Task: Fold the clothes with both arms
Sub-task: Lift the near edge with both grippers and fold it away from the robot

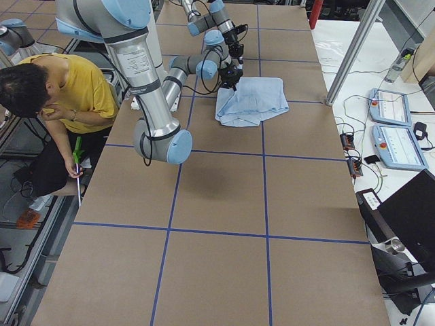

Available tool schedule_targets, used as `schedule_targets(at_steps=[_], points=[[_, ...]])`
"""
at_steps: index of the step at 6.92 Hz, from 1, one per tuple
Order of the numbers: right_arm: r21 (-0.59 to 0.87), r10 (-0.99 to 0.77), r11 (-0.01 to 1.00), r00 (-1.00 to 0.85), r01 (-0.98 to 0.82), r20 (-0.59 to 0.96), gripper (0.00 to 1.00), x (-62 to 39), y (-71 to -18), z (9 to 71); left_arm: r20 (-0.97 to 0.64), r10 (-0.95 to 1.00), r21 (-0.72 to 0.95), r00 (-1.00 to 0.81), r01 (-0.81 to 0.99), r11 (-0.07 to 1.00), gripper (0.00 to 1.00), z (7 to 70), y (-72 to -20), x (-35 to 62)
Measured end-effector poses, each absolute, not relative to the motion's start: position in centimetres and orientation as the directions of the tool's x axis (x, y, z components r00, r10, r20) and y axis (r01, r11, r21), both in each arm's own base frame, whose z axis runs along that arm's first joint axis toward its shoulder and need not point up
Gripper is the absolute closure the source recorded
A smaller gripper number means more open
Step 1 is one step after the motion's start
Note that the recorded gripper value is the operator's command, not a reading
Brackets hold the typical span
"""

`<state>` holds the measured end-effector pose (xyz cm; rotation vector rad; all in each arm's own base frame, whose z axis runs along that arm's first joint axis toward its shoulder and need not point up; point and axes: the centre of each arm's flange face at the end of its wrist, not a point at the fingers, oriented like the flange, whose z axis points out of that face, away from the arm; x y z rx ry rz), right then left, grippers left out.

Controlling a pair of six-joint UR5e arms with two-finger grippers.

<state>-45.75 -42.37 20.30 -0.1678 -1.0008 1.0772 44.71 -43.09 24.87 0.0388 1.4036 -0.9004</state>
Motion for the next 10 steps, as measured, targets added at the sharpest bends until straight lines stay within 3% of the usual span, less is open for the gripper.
schedule_targets(at_steps=[3,5,6,7,8,10], points=[[-0.579,0.823,0.447,0.059,-0.682,0.565,1.0,-49.6,-59.3,17.4,-0.879,-0.474,-0.392,-0.056,0.651,0.65,1.0,26.5,-54.4,43.6],[-0.588,0.828,0.423,0.03,-0.69,0.561,1.0,-51.4,-66.7,17.9,-0.889,-0.456,-0.356,-0.038,0.684,0.637,1.0,29.0,-59.7,44.6],[-0.586,0.828,0.421,0.029,-0.693,0.561,0.84,-52.2,-68.1,18.9,-0.894,-0.447,-0.335,-0.021,0.694,0.637,1.0,30.6,-61.2,45.2],[-0.584,0.828,0.421,0.032,-0.694,0.56,0.01,-53.1,-68.7,19.7,-0.899,-0.438,-0.316,-0.004,0.7,0.641,0.55,32.1,-62.0,45.6],[-0.582,0.828,0.423,0.037,-0.695,0.559,0.0,-53.6,-68.8,20.1,-0.902,-0.431,-0.294,0.018,0.704,0.646,0.26,33.2,-62.4,45.8],[-0.554,0.81,0.455,0.066,-0.697,0.582,0.0,-53.8,-68.8,20.5,-0.921,-0.376,-0.2,0.099,0.708,0.677,0.25,34.6,-62.9,45.4]])
